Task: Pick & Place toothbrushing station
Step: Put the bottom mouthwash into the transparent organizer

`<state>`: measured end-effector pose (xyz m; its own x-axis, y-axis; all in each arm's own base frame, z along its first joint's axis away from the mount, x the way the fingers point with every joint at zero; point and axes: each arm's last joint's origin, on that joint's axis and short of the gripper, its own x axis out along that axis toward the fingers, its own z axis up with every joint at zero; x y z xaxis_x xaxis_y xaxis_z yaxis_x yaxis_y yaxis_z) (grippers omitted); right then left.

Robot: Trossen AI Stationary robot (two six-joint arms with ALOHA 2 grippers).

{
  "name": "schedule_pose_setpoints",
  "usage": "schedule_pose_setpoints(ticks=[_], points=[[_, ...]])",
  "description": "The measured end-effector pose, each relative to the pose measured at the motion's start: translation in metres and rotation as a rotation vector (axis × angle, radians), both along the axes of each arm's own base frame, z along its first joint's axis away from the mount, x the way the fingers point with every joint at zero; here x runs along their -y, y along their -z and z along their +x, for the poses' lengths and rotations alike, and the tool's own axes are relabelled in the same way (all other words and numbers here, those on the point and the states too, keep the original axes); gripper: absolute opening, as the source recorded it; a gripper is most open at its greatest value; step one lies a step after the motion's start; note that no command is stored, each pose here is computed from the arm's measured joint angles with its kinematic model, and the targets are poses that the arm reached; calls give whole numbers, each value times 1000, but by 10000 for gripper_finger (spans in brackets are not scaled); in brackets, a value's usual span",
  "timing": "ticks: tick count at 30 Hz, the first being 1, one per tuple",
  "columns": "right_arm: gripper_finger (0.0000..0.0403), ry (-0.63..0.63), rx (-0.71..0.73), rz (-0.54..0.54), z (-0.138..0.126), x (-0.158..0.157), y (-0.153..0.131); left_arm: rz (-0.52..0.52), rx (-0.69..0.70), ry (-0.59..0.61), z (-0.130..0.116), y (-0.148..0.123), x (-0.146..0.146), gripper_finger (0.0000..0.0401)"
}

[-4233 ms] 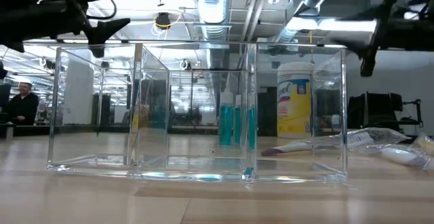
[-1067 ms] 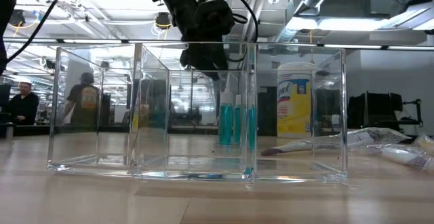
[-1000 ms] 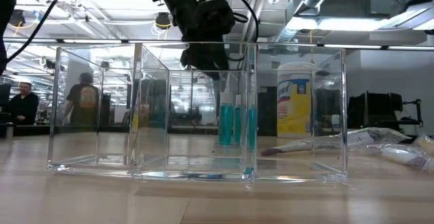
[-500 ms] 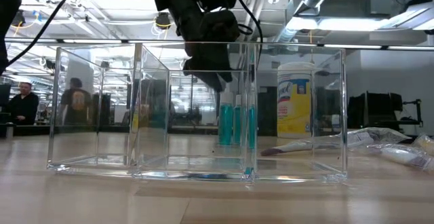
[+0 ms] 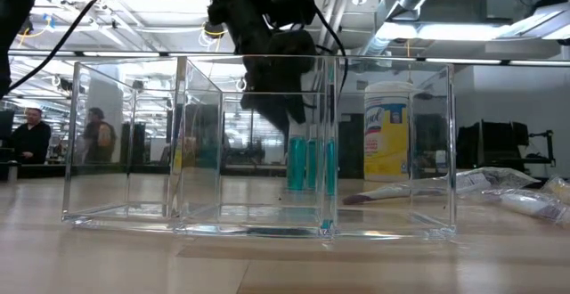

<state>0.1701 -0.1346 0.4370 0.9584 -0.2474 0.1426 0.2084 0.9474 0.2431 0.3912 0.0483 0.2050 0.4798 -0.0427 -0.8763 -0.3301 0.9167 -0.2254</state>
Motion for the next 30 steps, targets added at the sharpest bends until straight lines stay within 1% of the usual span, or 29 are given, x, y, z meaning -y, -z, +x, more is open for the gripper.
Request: schedule_pose_setpoints(ticks=[18, 30], points=[[175, -1, -1, 0, 0, 0, 0, 13, 18, -12, 1, -1, -5, 223], [175, -2, -1, 0, 0, 0, 0, -6, 4, -12, -3, 9, -5, 202]])
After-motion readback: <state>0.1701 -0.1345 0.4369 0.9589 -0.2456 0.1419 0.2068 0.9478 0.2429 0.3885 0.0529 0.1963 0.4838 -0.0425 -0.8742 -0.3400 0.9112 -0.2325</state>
